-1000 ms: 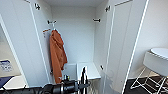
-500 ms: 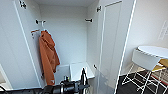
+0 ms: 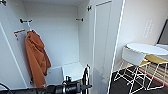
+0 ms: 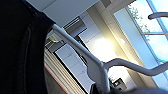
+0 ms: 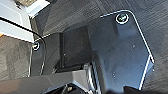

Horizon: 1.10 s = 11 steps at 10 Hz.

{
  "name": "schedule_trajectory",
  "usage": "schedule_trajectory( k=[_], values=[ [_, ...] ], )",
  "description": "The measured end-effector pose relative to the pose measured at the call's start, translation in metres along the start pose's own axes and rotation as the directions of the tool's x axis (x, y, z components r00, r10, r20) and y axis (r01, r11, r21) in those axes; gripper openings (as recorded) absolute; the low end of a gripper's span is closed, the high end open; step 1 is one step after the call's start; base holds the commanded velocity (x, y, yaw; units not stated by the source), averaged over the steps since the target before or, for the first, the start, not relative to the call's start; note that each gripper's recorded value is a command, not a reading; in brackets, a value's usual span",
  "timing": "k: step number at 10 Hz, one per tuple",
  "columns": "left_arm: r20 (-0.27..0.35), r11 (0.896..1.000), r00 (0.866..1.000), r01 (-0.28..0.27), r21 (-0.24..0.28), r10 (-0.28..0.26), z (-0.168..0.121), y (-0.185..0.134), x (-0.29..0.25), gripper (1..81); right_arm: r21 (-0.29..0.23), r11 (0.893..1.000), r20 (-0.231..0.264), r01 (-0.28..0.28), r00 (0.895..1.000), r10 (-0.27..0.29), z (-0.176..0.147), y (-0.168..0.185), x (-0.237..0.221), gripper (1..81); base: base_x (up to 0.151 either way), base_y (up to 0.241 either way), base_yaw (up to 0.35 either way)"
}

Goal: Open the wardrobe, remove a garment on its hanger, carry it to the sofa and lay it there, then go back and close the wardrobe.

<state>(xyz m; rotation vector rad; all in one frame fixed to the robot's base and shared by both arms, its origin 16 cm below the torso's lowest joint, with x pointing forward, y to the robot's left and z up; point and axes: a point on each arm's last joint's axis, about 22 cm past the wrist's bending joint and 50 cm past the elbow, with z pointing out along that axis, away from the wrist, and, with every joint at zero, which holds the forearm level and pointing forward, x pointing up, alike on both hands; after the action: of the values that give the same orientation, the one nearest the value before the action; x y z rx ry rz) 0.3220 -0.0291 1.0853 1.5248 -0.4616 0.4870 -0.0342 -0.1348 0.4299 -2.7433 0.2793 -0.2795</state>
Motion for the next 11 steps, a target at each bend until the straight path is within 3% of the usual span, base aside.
schedule_trajectory(
  k=[4, 7, 11],
  values=[
    [-0.003, 1.000, 1.000, -0.005, 0.007, 0.005, 0.000, -0.003, 0.001, 1.0, 0.054, 0.999, 0.003, -0.005, 1.000, 0.005, -0.006, -0.013, -0.011, 81.1, 0.000, 0.000, -0.249],
    [-0.002, 1.000, 1.000, -0.010, 0.007, 0.010, 0.000, -0.003, 0.001, 1.0, 0.122, 0.992, -0.021, -0.009, 1.000, 0.012, -0.016, -0.026, -0.007, 81.1, 0.000, 0.000, -0.250],
    [-0.002, 1.000, 1.000, -0.014, 0.007, 0.014, 0.000, -0.003, 0.001, 1.0, 0.118, 0.993, -0.015, -0.015, 1.000, 0.016, -0.019, -0.022, -0.017, 81.1, 0.000, 0.000, -0.250]
  ],
)
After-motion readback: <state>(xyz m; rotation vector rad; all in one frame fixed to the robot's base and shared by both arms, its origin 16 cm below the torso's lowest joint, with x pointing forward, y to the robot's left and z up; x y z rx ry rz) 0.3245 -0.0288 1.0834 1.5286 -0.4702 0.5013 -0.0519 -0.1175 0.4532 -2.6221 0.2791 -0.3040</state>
